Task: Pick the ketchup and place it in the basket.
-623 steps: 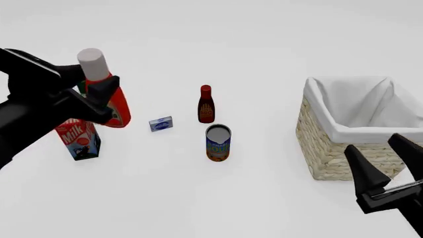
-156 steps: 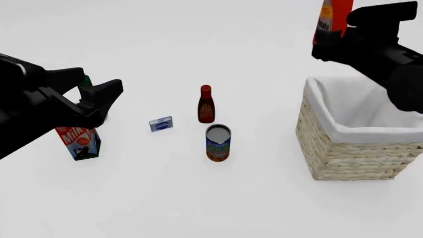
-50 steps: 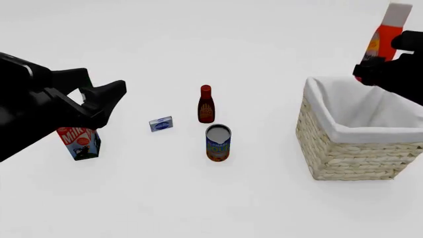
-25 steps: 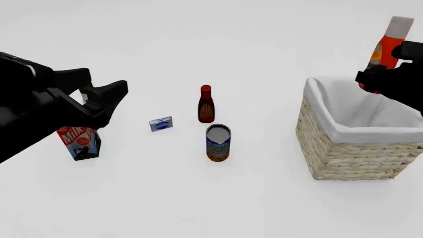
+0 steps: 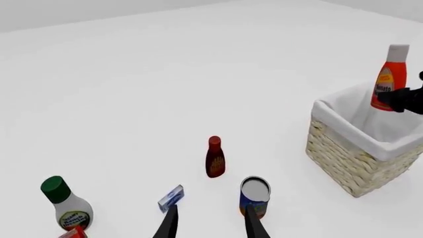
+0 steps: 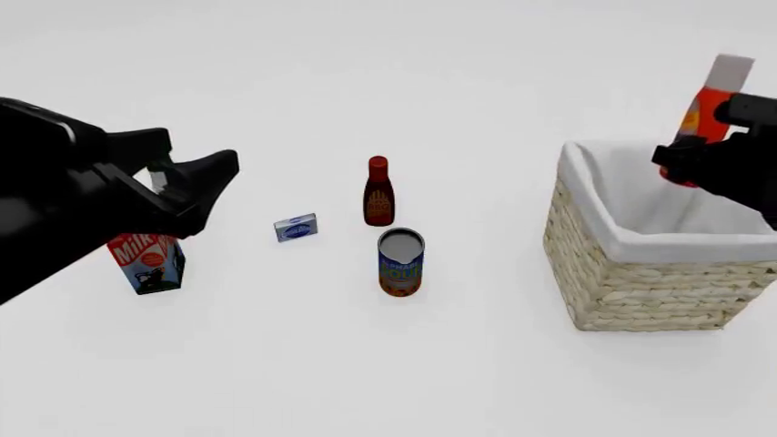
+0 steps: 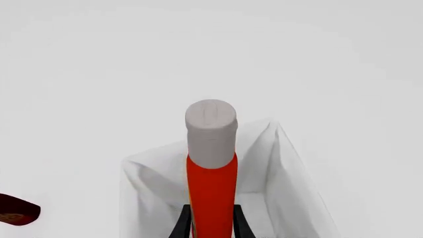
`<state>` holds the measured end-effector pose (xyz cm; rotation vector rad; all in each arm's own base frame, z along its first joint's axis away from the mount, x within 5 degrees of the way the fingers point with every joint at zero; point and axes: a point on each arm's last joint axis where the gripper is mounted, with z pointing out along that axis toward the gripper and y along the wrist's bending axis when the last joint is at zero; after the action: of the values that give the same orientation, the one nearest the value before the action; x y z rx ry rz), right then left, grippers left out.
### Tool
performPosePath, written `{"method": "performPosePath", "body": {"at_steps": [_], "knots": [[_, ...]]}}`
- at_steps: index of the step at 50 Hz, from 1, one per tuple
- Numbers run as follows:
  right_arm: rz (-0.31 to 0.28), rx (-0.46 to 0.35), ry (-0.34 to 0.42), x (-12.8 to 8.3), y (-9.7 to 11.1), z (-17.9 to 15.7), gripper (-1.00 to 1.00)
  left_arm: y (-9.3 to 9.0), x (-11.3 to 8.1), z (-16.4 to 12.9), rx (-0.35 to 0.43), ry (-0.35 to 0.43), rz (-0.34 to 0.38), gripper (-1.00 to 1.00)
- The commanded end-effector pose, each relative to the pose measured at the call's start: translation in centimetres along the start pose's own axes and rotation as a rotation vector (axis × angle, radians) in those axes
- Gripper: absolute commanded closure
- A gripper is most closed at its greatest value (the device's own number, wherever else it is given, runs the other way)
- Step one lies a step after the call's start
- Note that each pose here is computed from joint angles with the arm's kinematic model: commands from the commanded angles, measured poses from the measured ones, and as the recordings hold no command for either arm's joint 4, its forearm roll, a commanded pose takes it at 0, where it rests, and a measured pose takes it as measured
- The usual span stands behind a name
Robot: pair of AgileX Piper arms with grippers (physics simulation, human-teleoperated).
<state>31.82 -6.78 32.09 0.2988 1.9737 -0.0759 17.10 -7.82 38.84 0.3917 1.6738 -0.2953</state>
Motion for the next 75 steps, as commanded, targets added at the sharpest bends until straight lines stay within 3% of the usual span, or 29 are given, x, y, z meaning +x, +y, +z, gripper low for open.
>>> {"method": "performPosePath", "body": {"at_steps": [1, 23, 75], "knots": [[-0.002, 0.004, 0.028, 0.1, 0.0, 1.0, 1.0, 0.1, 0.3, 0.2, -0.004, 0.003, -0.005, -1.0], [-0.017, 0.006, 0.058, -0.4, 0.0, 1.8, 1.0, 0.1, 0.7, 0.5, -0.008, 0.003, -0.012, -1.0], [0.006, 0.015, 0.157, 4.2, -0.4, 4.7, 1.0, 0.1, 0.5, 0.7, -0.008, -0.003, -0.013, -1.0]]}}
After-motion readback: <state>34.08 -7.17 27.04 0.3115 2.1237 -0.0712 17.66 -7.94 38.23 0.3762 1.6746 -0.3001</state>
